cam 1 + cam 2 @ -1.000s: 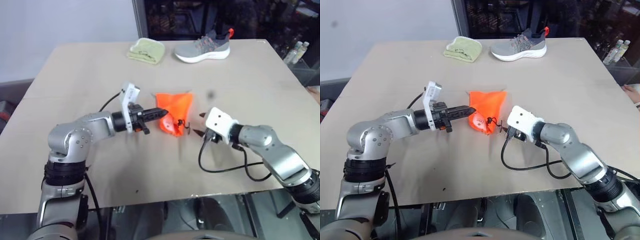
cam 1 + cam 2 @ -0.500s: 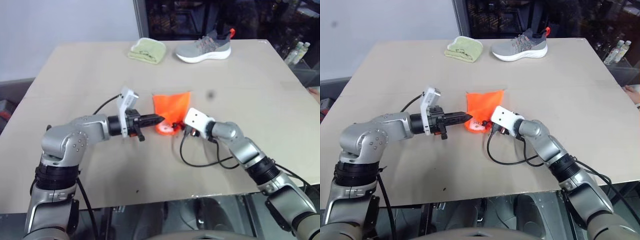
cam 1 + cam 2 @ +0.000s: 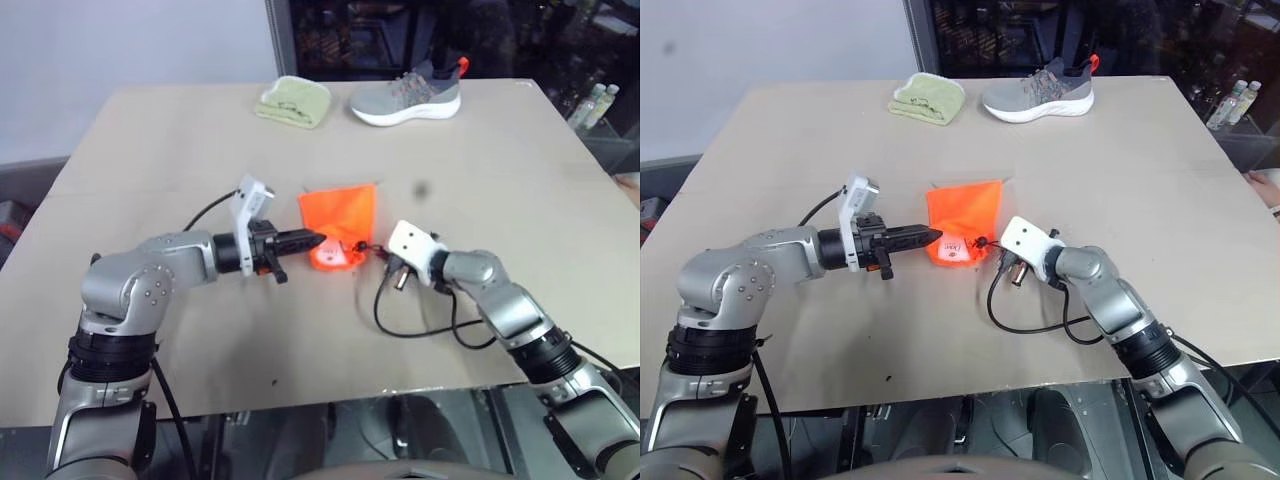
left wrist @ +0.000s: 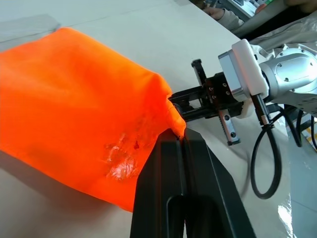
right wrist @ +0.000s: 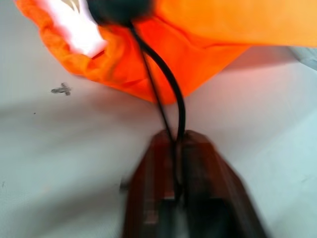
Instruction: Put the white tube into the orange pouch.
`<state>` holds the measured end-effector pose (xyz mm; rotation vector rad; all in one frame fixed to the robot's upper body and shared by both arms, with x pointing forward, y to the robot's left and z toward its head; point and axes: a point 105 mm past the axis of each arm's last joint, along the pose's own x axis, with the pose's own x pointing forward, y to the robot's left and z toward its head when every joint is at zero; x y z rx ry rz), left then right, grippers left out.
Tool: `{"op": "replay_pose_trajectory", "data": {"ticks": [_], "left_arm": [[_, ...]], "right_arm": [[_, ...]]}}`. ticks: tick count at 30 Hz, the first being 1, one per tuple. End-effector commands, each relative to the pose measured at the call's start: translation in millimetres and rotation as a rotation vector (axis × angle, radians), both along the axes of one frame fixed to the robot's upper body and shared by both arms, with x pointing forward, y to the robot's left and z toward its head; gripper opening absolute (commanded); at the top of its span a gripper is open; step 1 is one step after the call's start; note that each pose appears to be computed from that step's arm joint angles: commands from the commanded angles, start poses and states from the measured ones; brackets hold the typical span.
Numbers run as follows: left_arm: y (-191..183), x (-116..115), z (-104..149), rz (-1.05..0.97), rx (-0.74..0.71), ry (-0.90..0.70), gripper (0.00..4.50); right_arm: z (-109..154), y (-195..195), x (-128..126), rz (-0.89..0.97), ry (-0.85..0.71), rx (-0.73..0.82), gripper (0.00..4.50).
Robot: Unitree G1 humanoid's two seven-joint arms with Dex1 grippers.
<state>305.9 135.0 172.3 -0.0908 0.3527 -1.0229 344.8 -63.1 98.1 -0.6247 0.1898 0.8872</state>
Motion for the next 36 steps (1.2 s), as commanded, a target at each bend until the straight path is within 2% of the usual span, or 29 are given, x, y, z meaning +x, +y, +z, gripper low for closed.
{"op": "replay_pose_trajectory", "data": {"ticks": [1,4,5,9,12,14,17,19,20,21,23,24,27,29,31,34,36], "left_arm": [[1,2,12,-0.001,-0.013,-0.054,0.0],[0,3,12,-0.002,-0.011,-0.059,0.0],[0,2,12,-0.003,-0.011,-0.06,0.0],[-1,1,11,-0.003,-0.011,-0.061,0.0],[-2,1,8,0.0,-0.007,-0.062,0.0],[-1,1,5,0.008,0.009,-0.062,0.0],[3,-4,-2,-0.022,0.072,-0.079,0.0],[0,-11,1,-0.06,0.042,-0.071,0.0],[-2,-13,2,-0.081,0.043,-0.079,0.58],[-4,-14,2,-0.094,0.048,-0.087,0.82],[-10,-16,8,-0.137,0.056,-0.144,1.76],[-15,-18,13,-0.17,0.047,-0.167,2.02],[-30,-21,31,-0.252,-0.002,-0.203,2.1],[-40,-14,36,-0.261,-0.003,-0.221,2.1],[-48,-3,35,-0.249,0.012,-0.234,2.1],[-80,17,23,-0.262,0.038,-0.245,2.1],[-92,21,15,-0.284,0.051,-0.223,2.1]], "right_arm": [[0,-3,0,-0.016,-0.002,-0.01,2.15],[-3,-2,0,-0.024,0.022,0.019,2.15],[-4,-1,-1,-0.015,0.029,0.026,1.64],[0,2,-1,-0.007,0.025,0.045,0.12],[13,-3,0,-0.011,-0.017,0.048,0.12],[31,-13,0,-0.029,-0.058,0.042,0.12],[77,-25,-5,-0.048,-0.163,0.037,0.12],[106,-27,-11,-0.049,-0.22,0.04,0.12],[115,-27,-14,-0.047,-0.232,0.042,0.0],[120,-27,-16,-0.046,-0.235,0.044,0.0],[129,-23,-22,-0.032,-0.251,0.034,0.0],[131,-21,-24,-0.027,-0.254,0.031,0.0],[134,-18,-26,-0.018,-0.26,0.022,0.0],[135,-18,-27,-0.019,-0.262,0.017,0.0],[137,-17,-27,-0.019,-0.262,0.019,0.0],[140,-14,-29,-0.012,-0.271,0.018,0.0],[141,-14,-30,-0.016,-0.274,0.019,0.0]]}}
